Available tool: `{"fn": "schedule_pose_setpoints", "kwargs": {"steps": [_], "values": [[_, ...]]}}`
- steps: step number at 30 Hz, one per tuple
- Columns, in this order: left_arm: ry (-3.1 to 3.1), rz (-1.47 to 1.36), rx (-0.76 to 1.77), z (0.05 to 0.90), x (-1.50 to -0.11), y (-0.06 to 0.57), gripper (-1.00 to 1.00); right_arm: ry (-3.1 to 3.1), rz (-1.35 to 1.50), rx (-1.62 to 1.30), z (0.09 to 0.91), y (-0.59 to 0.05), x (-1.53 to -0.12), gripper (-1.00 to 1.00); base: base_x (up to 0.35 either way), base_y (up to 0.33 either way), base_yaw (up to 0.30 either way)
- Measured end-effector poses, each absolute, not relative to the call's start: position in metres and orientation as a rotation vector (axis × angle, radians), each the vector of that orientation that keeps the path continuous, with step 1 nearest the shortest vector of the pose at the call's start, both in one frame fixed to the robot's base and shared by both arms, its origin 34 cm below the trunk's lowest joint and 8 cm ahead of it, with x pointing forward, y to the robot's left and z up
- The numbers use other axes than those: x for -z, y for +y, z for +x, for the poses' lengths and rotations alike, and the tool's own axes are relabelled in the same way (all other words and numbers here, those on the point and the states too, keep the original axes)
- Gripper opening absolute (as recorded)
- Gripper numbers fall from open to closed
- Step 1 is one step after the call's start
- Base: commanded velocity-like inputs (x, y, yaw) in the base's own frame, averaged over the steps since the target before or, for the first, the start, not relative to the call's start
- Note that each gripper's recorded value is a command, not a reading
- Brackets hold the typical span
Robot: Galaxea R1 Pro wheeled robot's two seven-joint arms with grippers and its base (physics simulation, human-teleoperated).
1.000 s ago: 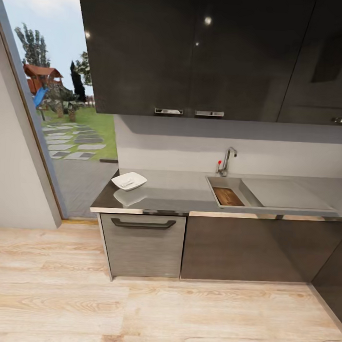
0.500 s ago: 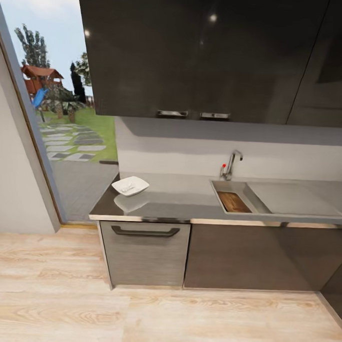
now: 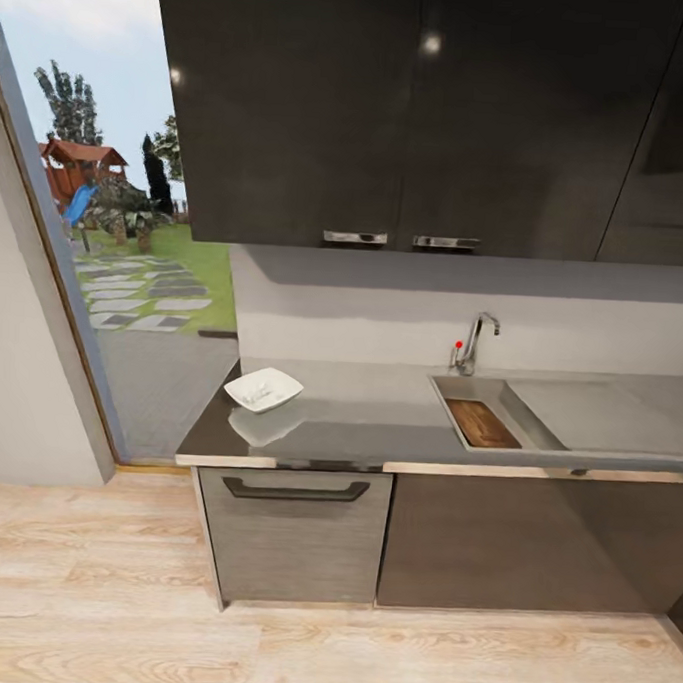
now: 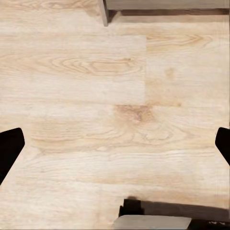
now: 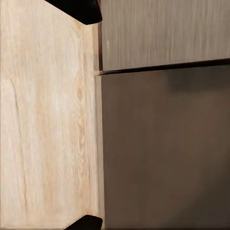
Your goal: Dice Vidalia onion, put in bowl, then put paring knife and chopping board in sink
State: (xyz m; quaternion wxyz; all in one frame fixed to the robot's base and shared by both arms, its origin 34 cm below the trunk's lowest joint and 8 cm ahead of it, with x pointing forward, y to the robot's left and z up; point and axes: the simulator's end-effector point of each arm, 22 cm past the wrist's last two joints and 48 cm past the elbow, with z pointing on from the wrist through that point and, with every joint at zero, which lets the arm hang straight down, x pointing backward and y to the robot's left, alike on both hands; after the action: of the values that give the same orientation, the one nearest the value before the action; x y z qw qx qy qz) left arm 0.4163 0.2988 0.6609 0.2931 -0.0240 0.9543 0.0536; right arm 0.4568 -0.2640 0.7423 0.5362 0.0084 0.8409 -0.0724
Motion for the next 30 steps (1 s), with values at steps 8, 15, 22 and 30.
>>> {"fn": "schedule_pose_setpoints", "kwargs": {"steps": [8, 15, 22, 30], "values": [[2.817, -0.068, -0.208, 0.329, -0.629, 0.321, 1.00, 2.464, 0.010, 0.310, 0.328, -0.314, -0.656, 1.00, 0.004, 0.000, 0.000], [2.993, -0.067, -0.215, 0.252, -0.613, 0.318, 1.00, 2.690, 0.104, 0.364, 0.268, -0.336, -0.630, 1.00, 0.000, 0.000, 0.000], [3.098, -0.063, -0.210, 0.218, -0.609, 0.313, 1.00, 2.766, 0.086, 0.323, 0.256, -0.327, -0.623, 1.00, 0.000, 0.000, 0.000], [3.051, -0.055, -0.197, 0.231, -0.609, 0.312, 1.00, 2.745, 0.090, 0.294, 0.263, -0.313, -0.623, 1.00, 0.000, 0.000, 0.000]]}}
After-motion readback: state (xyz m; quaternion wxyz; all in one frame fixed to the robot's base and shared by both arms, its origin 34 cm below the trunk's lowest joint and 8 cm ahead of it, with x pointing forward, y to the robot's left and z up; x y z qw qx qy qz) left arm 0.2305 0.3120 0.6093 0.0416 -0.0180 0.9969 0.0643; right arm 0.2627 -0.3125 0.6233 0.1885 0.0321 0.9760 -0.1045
